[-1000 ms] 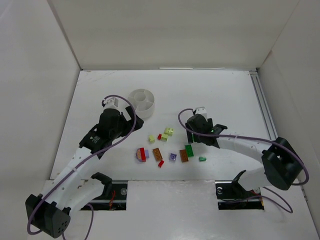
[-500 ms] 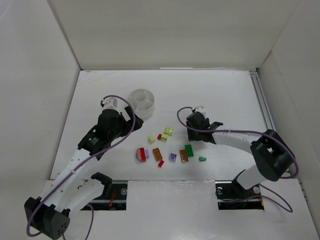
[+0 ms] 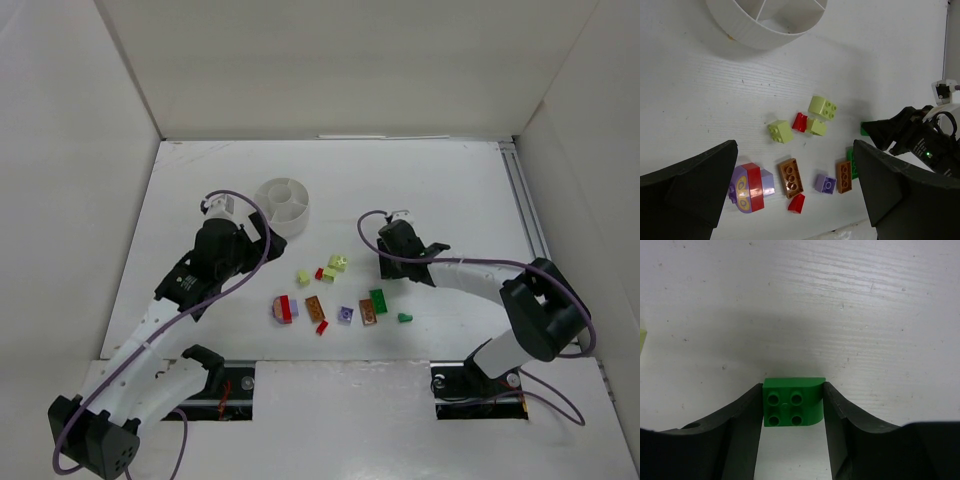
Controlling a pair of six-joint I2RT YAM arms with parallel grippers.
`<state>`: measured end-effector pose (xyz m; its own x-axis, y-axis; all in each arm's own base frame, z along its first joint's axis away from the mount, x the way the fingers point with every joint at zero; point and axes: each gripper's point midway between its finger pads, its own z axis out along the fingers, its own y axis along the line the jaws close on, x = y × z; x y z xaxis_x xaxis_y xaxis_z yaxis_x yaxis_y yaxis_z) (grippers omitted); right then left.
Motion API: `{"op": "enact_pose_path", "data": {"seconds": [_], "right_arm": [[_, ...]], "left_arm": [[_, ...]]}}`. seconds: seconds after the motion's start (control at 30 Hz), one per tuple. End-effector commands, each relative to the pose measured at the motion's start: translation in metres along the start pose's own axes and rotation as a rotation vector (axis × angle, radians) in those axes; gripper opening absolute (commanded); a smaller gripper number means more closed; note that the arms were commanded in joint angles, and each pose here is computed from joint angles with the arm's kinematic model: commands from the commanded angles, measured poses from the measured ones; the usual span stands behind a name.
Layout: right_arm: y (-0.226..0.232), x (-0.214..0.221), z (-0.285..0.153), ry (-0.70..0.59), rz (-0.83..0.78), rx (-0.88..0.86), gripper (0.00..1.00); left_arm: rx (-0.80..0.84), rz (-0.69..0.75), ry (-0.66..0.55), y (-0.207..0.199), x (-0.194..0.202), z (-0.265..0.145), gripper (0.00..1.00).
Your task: Sort the legos into containers by color
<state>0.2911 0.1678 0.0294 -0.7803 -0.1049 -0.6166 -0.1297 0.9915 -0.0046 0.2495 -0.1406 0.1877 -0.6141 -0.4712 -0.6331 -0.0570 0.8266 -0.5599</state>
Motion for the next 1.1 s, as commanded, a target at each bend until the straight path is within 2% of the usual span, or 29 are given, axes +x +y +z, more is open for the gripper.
{"op": "enact_pose_path", "data": {"seconds": [0.0, 0.07, 0.2, 0.23, 0.3, 0.33, 0.43, 0.47, 0.57, 0.6, 0.67, 0.7, 0.83, 0.87, 1.03, 1.07], "right_arm": [[0.006, -0.001, -0.002, -0.01, -0.006, -0.047, 0.35], [0.014, -0.011, -0.01, -0.032, -0.026, -0.075, 0.32], [0.045, -0.046, -0.034, -0.12, -0.102, -0.157, 0.32], [0.054, -0.069, -0.042, -0.176, -0.119, -0.189, 0.32], [0.077, -0.086, -0.052, -0.22, -0.156, -0.258, 0.32], [0.095, -0.112, -0.065, -0.286, -0.163, -0.305, 0.32], [0.125, -0.138, -0.068, -0.328, -0.23, -0.341, 0.32], [0.136, -0.159, -0.07, -0.352, -0.233, -0.347, 0.31], [0.154, -0.175, -0.073, -0.347, -0.253, -0.377, 0.31], [0.155, -0.168, -0.064, -0.313, -0.255, -0.368, 0.31], [0.143, -0.149, -0.052, -0.26, -0.248, -0.318, 0.42], [0.139, -0.136, -0.045, -0.223, -0.251, -0.306, 0.42], [0.104, -0.081, -0.036, -0.117, -0.219, -0.224, 0.6], [0.097, -0.071, -0.036, -0.097, -0.209, -0.207, 0.67], [0.072, -0.017, -0.031, 0.007, -0.142, -0.168, 0.76], [0.072, -0.017, -0.031, -0.004, -0.128, -0.174, 0.76]], "left_arm": [[0.04, 0.013, -0.024, -0.01, -0.008, -0.007, 1.0], [0.034, 0.013, -0.017, -0.01, -0.007, -0.009, 1.0], [0.032, 0.011, -0.049, -0.013, -0.017, -0.014, 1.0], [0.022, 0.011, -0.058, -0.011, -0.018, -0.014, 1.0], [0.019, 0.009, -0.073, -0.011, -0.021, -0.013, 1.0], [0.013, 0.01, -0.067, -0.008, -0.019, -0.012, 1.0], [0.0, 0.001, -0.053, -0.005, -0.014, -0.008, 1.0], [0.0, 0.001, -0.052, -0.005, -0.014, -0.008, 1.0], [0.0, -0.008, -0.052, -0.006, -0.015, -0.01, 1.0], [0.0, -0.008, -0.052, -0.006, -0.015, -0.01, 1.0], [0.01, -0.009, -0.062, -0.007, -0.017, -0.015, 1.0], [0.01, -0.009, -0.062, -0.007, -0.017, -0.015, 1.0], [0.016, -0.009, -0.056, -0.008, -0.015, -0.017, 1.0], [0.008, -0.008, -0.047, -0.005, -0.013, -0.018, 1.0], [0.007, 0.013, -0.007, -0.002, -0.003, -0.013, 1.0], [0.015, 0.013, -0.002, -0.004, -0.002, -0.011, 1.0]]}}
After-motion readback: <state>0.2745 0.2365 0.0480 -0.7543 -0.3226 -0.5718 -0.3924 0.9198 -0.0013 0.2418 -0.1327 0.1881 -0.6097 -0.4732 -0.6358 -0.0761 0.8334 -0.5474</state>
